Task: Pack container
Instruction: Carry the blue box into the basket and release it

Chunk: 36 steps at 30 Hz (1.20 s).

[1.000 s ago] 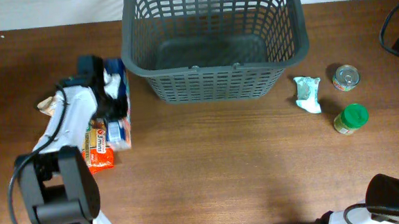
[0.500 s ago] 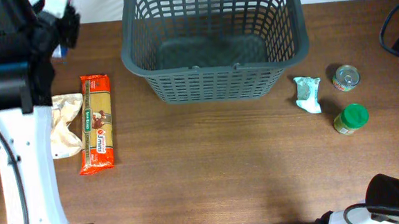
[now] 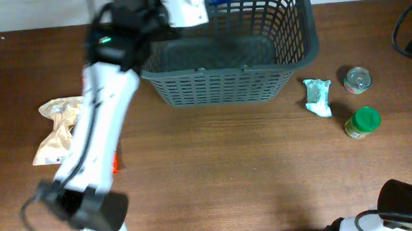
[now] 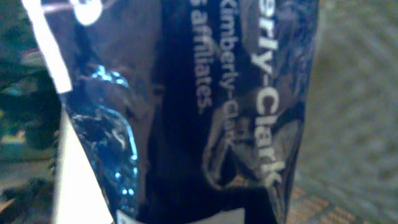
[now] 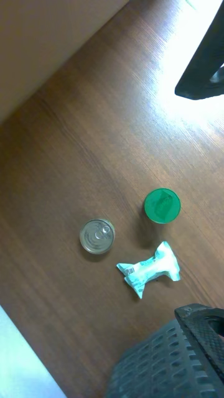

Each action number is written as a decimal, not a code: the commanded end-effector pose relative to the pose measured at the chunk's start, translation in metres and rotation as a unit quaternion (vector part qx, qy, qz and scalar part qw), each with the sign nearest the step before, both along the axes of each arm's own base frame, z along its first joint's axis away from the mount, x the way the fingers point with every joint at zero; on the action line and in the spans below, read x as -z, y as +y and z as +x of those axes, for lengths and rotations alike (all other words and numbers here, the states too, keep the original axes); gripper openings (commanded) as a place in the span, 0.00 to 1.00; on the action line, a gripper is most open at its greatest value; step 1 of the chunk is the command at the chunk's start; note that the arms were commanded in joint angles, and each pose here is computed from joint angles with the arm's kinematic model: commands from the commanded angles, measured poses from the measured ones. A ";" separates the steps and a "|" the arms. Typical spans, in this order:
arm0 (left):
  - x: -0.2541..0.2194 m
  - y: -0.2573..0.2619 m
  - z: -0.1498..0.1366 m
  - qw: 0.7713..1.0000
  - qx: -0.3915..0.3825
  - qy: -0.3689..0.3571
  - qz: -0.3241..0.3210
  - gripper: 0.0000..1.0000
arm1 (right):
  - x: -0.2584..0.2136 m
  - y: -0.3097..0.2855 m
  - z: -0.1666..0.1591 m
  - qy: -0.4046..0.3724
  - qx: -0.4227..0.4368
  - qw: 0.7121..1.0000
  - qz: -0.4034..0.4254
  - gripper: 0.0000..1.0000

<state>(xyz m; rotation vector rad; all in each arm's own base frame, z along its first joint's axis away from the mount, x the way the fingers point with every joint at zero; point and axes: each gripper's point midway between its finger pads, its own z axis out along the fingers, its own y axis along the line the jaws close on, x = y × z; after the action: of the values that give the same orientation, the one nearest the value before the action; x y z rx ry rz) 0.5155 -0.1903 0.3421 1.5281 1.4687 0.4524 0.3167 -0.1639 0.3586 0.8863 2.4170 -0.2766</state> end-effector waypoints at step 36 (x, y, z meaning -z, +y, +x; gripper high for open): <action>-0.079 0.010 0.045 0.952 -0.238 -0.070 -0.179 0.98 | 0.002 -0.005 -0.002 0.004 0.011 1.000 -0.003 0.99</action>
<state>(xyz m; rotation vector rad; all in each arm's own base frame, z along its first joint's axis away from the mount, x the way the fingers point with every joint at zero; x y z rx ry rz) 0.5961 -0.2111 0.3041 1.1026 1.7741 0.4898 0.3167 -0.1638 0.3585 0.8868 2.4172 -0.2765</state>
